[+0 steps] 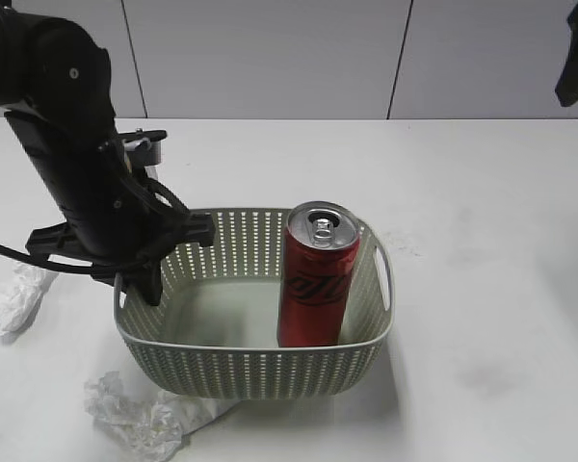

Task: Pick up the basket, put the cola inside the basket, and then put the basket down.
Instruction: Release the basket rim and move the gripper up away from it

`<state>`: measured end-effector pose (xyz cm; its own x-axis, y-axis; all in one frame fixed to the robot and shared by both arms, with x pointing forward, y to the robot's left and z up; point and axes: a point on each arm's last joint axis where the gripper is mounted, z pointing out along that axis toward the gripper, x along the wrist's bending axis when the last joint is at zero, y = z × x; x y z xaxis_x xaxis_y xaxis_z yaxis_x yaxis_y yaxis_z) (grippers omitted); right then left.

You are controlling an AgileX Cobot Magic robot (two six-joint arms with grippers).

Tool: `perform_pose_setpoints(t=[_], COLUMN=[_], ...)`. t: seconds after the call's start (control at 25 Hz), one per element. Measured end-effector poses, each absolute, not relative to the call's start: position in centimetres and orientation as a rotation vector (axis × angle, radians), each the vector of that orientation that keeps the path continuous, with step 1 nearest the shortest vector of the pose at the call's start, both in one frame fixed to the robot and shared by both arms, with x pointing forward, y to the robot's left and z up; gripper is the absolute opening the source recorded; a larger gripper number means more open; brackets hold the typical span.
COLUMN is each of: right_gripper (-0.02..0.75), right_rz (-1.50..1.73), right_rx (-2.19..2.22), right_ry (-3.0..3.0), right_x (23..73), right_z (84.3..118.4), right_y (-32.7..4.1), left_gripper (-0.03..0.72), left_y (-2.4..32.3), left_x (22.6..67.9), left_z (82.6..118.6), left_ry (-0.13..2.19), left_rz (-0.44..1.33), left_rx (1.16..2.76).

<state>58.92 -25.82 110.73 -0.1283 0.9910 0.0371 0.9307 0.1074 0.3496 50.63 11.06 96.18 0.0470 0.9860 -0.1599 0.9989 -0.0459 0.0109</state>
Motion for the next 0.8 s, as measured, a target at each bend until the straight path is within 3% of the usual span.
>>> perform_pose_setpoints(t=[0.4, 0.8], right_gripper=[0.595, 0.594], right_rz=[0.497, 0.613], right_rx=[1.867, 1.803], right_ry=[2.134, 2.049], right_x=[47.0, 36.8], right_z=[111.7, 106.6], right_y=[-27.1, -28.2], left_gripper=[-0.004, -0.004], left_y=[11.0, 11.0], left_x=[50.6, 50.6], left_z=[96.2, 96.2], left_ry=[2.084, 2.085], left_rz=[-0.165, -0.172], left_rx=[2.181, 2.174])
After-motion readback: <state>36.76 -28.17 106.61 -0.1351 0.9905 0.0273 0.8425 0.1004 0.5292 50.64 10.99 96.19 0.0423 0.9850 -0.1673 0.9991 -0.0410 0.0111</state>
